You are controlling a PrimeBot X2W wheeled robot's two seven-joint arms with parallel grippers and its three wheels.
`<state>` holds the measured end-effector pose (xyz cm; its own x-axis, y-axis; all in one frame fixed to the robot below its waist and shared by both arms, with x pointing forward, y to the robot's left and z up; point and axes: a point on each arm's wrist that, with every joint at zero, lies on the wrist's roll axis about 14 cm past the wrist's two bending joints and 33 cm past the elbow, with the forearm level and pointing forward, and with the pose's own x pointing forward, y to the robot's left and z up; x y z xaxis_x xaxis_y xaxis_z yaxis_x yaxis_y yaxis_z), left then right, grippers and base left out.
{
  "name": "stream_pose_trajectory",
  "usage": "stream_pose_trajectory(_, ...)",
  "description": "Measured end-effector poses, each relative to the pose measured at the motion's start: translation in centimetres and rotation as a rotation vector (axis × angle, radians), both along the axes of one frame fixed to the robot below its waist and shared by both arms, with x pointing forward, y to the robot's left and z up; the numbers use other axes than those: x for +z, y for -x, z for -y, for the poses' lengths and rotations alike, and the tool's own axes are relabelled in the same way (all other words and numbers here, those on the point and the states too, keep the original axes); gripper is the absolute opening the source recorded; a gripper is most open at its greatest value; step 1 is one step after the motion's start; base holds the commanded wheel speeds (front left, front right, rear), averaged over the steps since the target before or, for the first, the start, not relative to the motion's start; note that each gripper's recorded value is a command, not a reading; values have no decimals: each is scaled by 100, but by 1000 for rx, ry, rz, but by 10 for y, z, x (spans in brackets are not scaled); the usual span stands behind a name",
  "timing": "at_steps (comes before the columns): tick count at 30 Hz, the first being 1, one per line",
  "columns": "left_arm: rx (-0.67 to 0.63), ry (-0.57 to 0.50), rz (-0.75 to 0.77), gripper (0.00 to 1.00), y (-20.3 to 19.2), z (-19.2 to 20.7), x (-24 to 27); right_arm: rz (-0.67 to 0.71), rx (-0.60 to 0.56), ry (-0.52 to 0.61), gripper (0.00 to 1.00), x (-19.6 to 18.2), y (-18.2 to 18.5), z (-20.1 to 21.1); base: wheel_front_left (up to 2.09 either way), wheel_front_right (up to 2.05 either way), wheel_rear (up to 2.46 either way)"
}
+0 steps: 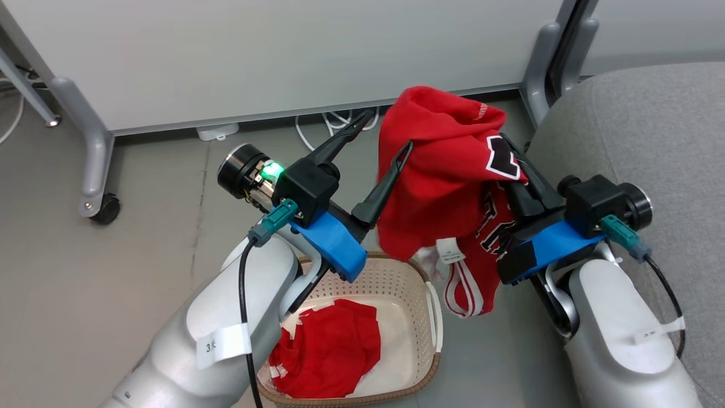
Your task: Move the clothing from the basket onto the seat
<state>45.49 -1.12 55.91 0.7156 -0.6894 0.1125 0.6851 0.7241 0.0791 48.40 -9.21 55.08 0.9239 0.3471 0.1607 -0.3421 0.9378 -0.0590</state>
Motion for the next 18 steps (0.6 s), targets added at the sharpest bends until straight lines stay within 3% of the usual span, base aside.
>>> stream_pose_trajectory(7, -63, 3, -20, 100, 3, 23, -14, 5, -127, -14, 0, -2, 6, 48, 0, 0, 0)
stream_pose_trajectory(18, -274, 33, -21, 100, 28, 94, -22, 9, -393, -16, 0, -5, 51, 145, 0, 0, 0)
